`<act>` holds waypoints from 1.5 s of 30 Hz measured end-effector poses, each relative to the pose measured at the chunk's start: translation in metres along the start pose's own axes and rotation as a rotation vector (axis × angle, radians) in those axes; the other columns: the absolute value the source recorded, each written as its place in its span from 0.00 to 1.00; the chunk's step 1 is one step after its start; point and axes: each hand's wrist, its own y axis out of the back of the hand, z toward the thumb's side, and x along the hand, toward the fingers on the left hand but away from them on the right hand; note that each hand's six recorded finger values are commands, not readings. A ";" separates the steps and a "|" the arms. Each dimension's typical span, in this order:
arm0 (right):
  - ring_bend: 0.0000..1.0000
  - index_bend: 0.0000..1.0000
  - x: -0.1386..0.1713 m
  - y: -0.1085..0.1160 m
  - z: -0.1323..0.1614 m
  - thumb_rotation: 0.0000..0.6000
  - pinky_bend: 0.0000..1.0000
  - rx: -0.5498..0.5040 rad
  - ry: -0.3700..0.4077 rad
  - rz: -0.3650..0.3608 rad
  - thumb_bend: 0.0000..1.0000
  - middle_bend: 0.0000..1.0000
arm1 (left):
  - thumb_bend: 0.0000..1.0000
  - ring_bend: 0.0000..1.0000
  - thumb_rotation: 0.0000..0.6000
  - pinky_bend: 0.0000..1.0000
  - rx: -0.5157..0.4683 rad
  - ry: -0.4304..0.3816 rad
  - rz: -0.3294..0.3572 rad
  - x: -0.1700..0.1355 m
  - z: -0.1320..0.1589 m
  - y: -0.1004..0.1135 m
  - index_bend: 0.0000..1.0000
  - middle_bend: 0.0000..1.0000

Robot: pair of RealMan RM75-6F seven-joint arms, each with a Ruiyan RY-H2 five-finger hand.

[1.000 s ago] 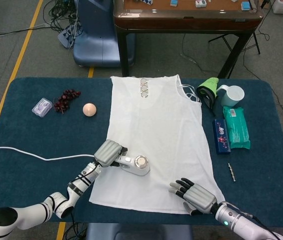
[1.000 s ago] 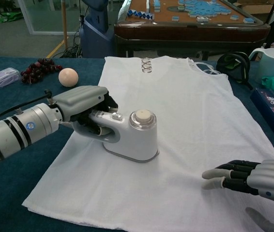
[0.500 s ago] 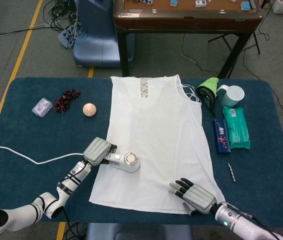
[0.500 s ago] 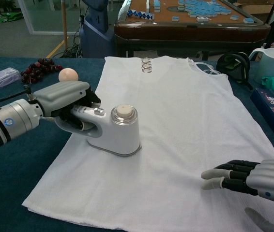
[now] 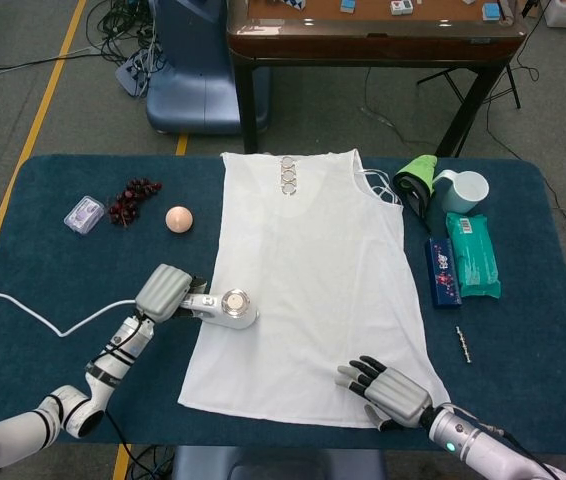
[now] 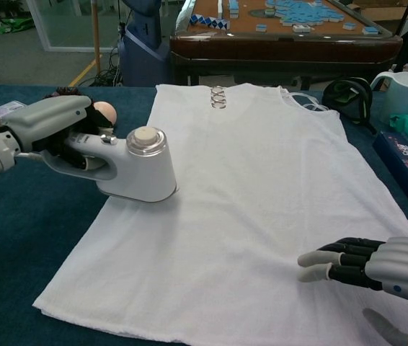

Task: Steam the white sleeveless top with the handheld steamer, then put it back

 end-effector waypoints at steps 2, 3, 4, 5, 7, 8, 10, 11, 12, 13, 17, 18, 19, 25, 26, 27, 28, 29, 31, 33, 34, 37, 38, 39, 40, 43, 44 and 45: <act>0.00 0.00 -0.001 0.000 0.000 0.80 0.00 0.000 0.003 -0.001 0.71 0.05 | 0.24 0.79 1.00 0.71 0.008 0.018 0.013 -0.005 -0.009 0.007 0.79 0.95; 0.00 0.00 -0.001 0.001 0.000 0.80 0.00 -0.001 0.004 -0.002 0.71 0.05 | 0.24 0.79 1.00 0.71 0.014 0.032 0.021 -0.008 -0.015 0.012 0.79 0.95; 0.00 0.00 -0.001 0.001 0.001 0.80 0.00 -0.003 0.006 -0.003 0.71 0.05 | 0.24 0.79 1.00 0.71 0.018 0.043 0.026 -0.011 -0.020 0.015 0.79 0.95; 0.00 0.00 -0.001 0.001 0.001 0.81 0.00 -0.004 0.007 -0.005 0.71 0.05 | 0.24 0.79 1.00 0.71 0.024 0.055 0.030 -0.015 -0.025 0.018 0.79 0.95; 0.00 0.00 -0.002 0.002 0.001 0.80 0.00 -0.004 0.013 -0.008 0.71 0.05 | 0.24 0.78 1.00 0.71 0.036 0.087 0.037 -0.024 -0.039 0.025 0.79 0.94; 0.00 0.00 -0.002 0.003 0.002 0.81 0.00 -0.003 0.015 -0.009 0.71 0.05 | 0.24 0.78 1.00 0.71 0.040 0.102 0.038 -0.028 -0.045 0.027 0.79 0.94; 0.00 0.00 -0.003 0.003 0.002 0.80 0.00 -0.003 0.019 -0.008 0.71 0.05 | 0.24 0.78 1.00 0.71 0.049 0.137 0.035 -0.038 -0.057 0.028 0.78 0.94; 0.00 0.00 -0.003 0.002 0.002 0.80 0.00 -0.003 0.021 -0.006 0.71 0.05 | 0.24 0.77 1.00 0.71 0.052 0.151 0.032 -0.042 -0.062 0.028 0.78 0.94; 0.00 0.00 -0.003 0.002 0.002 0.80 0.00 -0.002 0.023 -0.004 0.71 0.05 | 0.24 0.77 1.00 0.71 0.056 0.167 0.027 -0.046 -0.068 0.027 0.78 0.93; 0.00 0.00 -0.004 0.001 0.002 0.80 0.00 -0.002 0.024 -0.002 0.71 0.05 | 0.24 0.77 1.00 0.71 0.060 0.176 0.024 -0.048 -0.071 0.027 0.78 0.93; 0.00 0.00 -0.004 0.001 0.002 0.81 0.00 -0.001 0.025 0.002 0.71 0.05 | 0.24 0.77 1.00 0.71 0.082 0.205 0.017 -0.054 -0.084 0.024 0.78 0.93; 0.00 0.00 -0.004 0.001 0.002 0.81 0.00 0.000 0.025 0.002 0.71 0.05 | 0.24 0.76 1.00 0.71 0.085 0.215 0.013 -0.055 -0.087 0.023 0.78 0.92; 0.00 0.00 -0.004 0.002 0.002 0.80 0.00 0.000 0.025 0.001 0.71 0.05 | 0.24 0.76 1.00 0.71 0.086 0.223 0.009 -0.056 -0.090 0.021 0.77 0.92; 0.00 0.00 -0.003 0.003 0.002 0.81 0.00 -0.004 0.019 -0.003 0.71 0.05 | 0.24 0.71 1.00 0.71 0.091 0.258 -0.011 -0.061 -0.103 0.014 0.73 0.87; 0.00 0.00 -0.004 0.003 0.002 0.80 0.00 -0.004 0.020 -0.003 0.71 0.05 | 0.24 0.70 1.00 0.71 0.090 0.260 -0.013 -0.062 -0.103 0.013 0.72 0.86; 0.00 0.00 -0.004 0.003 0.002 0.80 0.00 -0.003 0.022 -0.003 0.71 0.05 | 0.24 0.69 1.00 0.71 0.088 0.263 -0.016 -0.063 -0.105 0.012 0.71 0.86; 0.00 0.00 -0.004 0.003 0.003 0.80 0.00 -0.003 0.023 -0.003 0.71 0.05 | 0.24 0.68 1.00 0.71 0.087 0.265 -0.018 -0.063 -0.105 0.012 0.70 0.85; 0.00 0.00 -0.004 0.003 0.003 0.81 0.00 -0.003 0.023 -0.004 0.71 0.05 | 0.23 0.67 1.00 0.71 0.086 0.267 -0.020 -0.064 -0.106 0.011 0.67 0.83; 0.00 0.00 -0.005 0.004 0.003 0.81 0.00 -0.004 0.023 -0.004 0.71 0.05 | 0.23 0.63 1.00 0.71 0.085 0.270 -0.024 -0.065 -0.108 0.010 0.62 0.78; 0.00 0.00 -0.005 0.004 0.002 0.81 0.00 -0.003 0.022 -0.004 0.71 0.05 | 0.23 0.58 1.00 0.70 0.085 0.272 -0.027 -0.067 -0.108 0.010 0.56 0.71; 0.00 0.00 -0.005 0.004 0.002 0.81 0.00 -0.004 0.022 -0.004 0.71 0.05 | 0.22 0.57 1.00 0.69 0.084 0.274 -0.028 -0.067 -0.108 0.010 0.54 0.69; 0.00 0.00 -0.005 0.004 0.002 0.80 0.00 -0.005 0.022 -0.005 0.71 0.05 | 0.18 0.49 1.00 0.63 0.076 0.281 -0.030 -0.068 -0.108 0.011 0.44 0.57; 0.00 0.00 -0.005 0.004 0.002 0.80 0.00 -0.006 0.022 -0.005 0.71 0.05 | 0.18 0.46 1.00 0.61 0.075 0.283 -0.033 -0.068 -0.109 0.011 0.41 0.53; 0.00 0.00 -0.005 0.004 0.002 0.80 0.00 -0.007 0.022 -0.006 0.71 0.05 | 0.17 0.43 1.00 0.58 0.073 0.287 -0.037 -0.069 -0.110 0.011 0.38 0.49; 0.00 0.00 -0.005 0.004 0.002 0.80 0.00 -0.008 0.021 -0.007 0.71 0.05 | 0.16 0.41 1.00 0.56 0.073 0.291 -0.041 -0.069 -0.110 0.011 0.36 0.47; 0.00 0.00 -0.005 0.005 0.002 0.80 0.00 -0.009 0.020 -0.009 0.71 0.05 | 0.15 0.36 1.00 0.53 0.074 0.301 -0.047 -0.071 -0.113 0.012 0.29 0.39; 0.00 0.00 -0.005 0.005 0.002 0.80 0.00 -0.009 0.019 -0.009 0.71 0.05 | 0.15 0.35 1.00 0.52 0.072 0.303 -0.047 -0.071 -0.113 0.013 0.27 0.37; 0.00 0.00 -0.005 0.005 0.001 0.80 0.00 -0.009 0.019 -0.009 0.71 0.05 | 0.15 0.34 1.00 0.51 0.070 0.306 -0.046 -0.072 -0.114 0.014 0.24 0.35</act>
